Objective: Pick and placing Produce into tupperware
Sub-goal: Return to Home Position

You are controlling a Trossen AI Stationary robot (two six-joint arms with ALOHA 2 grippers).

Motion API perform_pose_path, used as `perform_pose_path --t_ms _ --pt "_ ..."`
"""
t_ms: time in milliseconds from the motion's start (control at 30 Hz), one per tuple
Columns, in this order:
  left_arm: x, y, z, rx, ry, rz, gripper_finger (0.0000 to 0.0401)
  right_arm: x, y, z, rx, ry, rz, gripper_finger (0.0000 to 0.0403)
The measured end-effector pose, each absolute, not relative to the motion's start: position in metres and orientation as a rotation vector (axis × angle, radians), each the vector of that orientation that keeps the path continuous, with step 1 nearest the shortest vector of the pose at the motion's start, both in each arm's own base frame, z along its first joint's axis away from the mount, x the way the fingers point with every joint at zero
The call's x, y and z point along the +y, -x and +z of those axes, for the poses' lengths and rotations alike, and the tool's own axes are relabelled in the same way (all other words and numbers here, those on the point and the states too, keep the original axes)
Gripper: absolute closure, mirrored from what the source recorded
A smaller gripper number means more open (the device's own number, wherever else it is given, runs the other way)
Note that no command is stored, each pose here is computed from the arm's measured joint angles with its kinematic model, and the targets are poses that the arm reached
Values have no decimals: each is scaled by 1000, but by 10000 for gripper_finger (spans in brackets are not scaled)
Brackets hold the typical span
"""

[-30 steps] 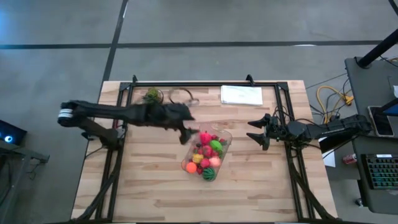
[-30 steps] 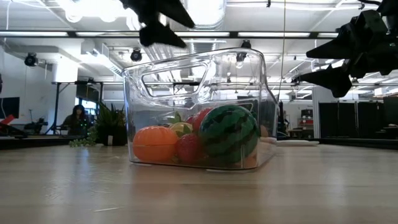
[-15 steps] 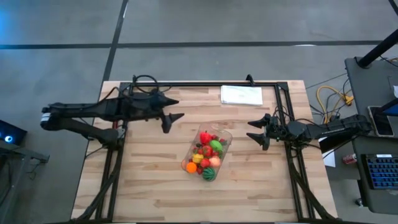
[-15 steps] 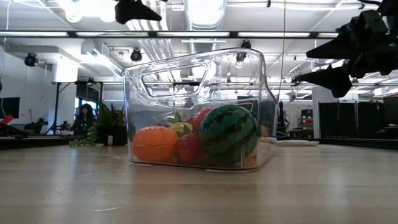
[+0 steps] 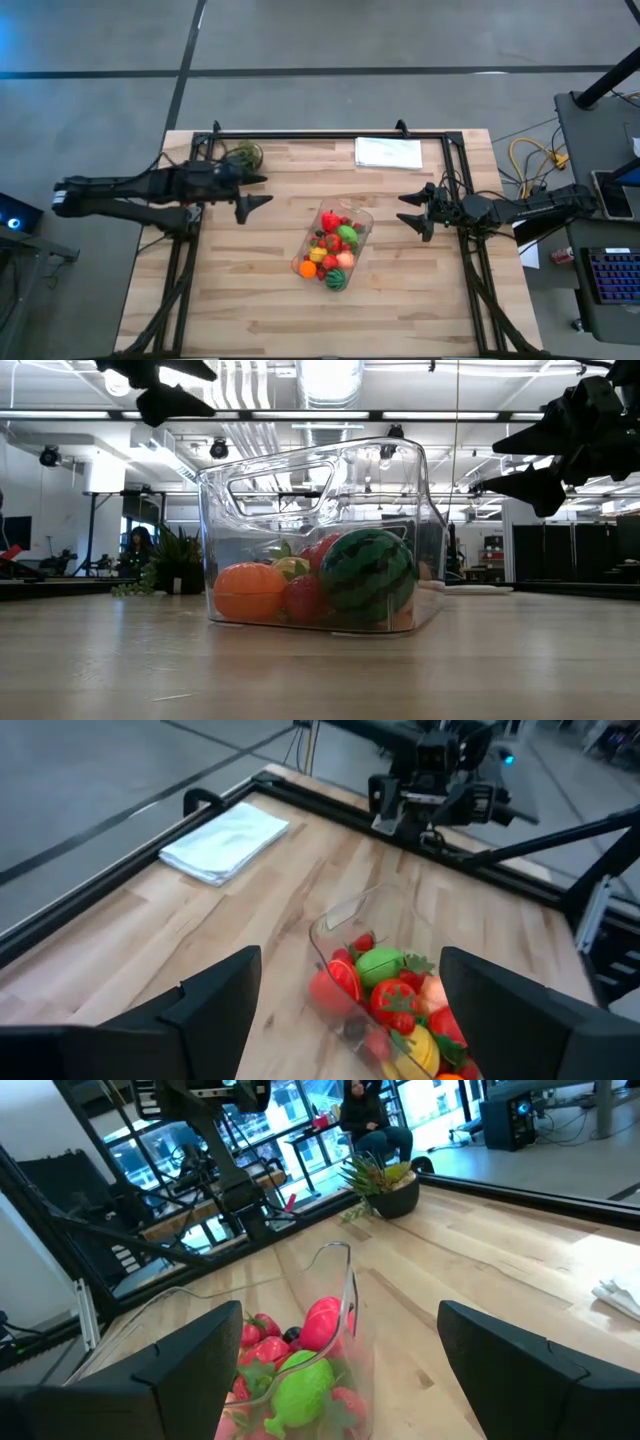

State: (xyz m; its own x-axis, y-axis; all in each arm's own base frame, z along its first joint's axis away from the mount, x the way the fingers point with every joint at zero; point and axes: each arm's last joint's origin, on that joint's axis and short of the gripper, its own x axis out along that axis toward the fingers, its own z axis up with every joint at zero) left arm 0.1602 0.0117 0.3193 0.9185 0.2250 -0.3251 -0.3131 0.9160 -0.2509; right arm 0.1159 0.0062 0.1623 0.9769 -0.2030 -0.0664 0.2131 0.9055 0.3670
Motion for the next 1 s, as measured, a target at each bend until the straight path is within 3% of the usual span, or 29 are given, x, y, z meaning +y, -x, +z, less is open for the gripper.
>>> perform_pose_path --t_ms 267,400,567,1000 --pt "11 -115 306 199 338 292 108 6 -116 162 27 -382 -215 75" --pt "9 -107 298 151 454 260 108 6 -116 162 27 -382 -215 75" --pt "4 -96 299 33 312 42 108 6 -116 162 27 -382 -215 75" --pt "1 -86 244 -99 283 -48 108 6 -116 162 27 -382 -215 75"
